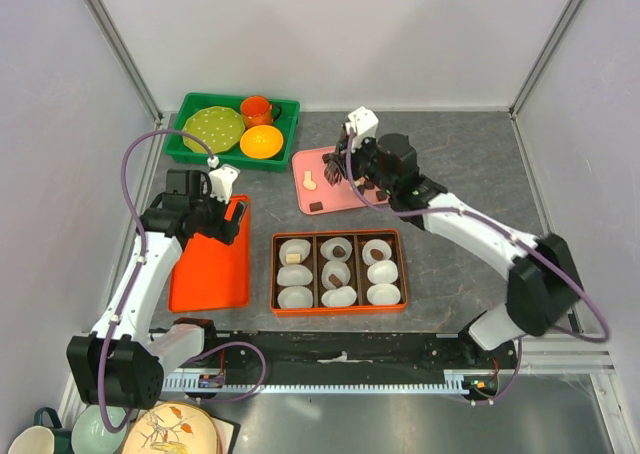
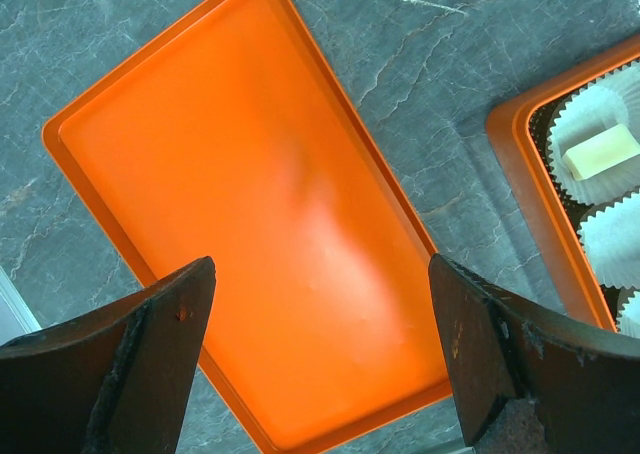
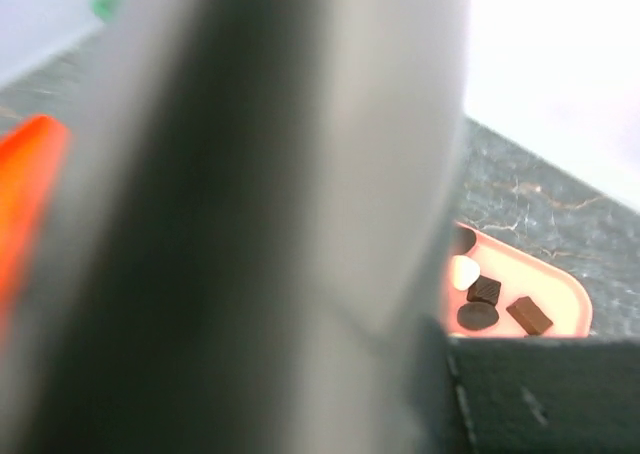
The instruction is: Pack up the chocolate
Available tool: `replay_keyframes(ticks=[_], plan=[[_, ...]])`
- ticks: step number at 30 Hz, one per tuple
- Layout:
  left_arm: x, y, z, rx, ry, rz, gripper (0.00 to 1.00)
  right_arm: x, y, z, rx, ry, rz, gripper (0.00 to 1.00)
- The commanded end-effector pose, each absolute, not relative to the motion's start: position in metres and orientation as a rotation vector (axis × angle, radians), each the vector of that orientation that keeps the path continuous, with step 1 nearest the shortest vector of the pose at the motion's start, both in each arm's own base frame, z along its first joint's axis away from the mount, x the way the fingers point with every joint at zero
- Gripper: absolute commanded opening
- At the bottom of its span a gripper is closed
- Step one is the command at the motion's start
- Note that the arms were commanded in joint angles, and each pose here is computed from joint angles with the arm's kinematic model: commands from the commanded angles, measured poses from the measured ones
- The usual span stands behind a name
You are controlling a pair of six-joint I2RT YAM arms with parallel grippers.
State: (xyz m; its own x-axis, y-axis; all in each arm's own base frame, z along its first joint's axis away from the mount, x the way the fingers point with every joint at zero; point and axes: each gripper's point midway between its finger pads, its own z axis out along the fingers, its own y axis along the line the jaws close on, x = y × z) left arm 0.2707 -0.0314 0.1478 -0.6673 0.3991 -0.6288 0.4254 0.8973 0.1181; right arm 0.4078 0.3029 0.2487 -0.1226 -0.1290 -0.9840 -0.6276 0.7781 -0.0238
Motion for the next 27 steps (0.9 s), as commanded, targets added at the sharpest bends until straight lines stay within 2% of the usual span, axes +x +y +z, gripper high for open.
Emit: replay_keyframes(ticks=[1, 5, 11, 20, 27], plan=[[0.275, -0.034, 0.16, 0.613, 2.328, -0.058, 0.94, 0.349, 0.305, 0.274, -0.67, 1.628, 0.533, 0.22], [0.276, -0.035, 0.16, 0.613, 2.329, -0.065, 0.94, 0.284, 0.307, 0.278, -0.751, 1.618, 0.581, 0.21], [0.278, -0.034, 0.16, 0.615, 2.328, -0.058, 0.94, 0.214, 0.293, 0.267, -0.834, 1.685, 0.673, 0.2], [0.281, -0.036, 0.164, 0.599, 2.326, -0.071, 0.94, 0.155, 0.294, 0.245, -1.023, 1.753, 0.8, 0.2], [0.282, -0.035, 0.166, 0.597, 2.328, -0.066, 0.94, 0.14, 0.307, 0.226, -1.079, 1.769, 0.846, 0.2]])
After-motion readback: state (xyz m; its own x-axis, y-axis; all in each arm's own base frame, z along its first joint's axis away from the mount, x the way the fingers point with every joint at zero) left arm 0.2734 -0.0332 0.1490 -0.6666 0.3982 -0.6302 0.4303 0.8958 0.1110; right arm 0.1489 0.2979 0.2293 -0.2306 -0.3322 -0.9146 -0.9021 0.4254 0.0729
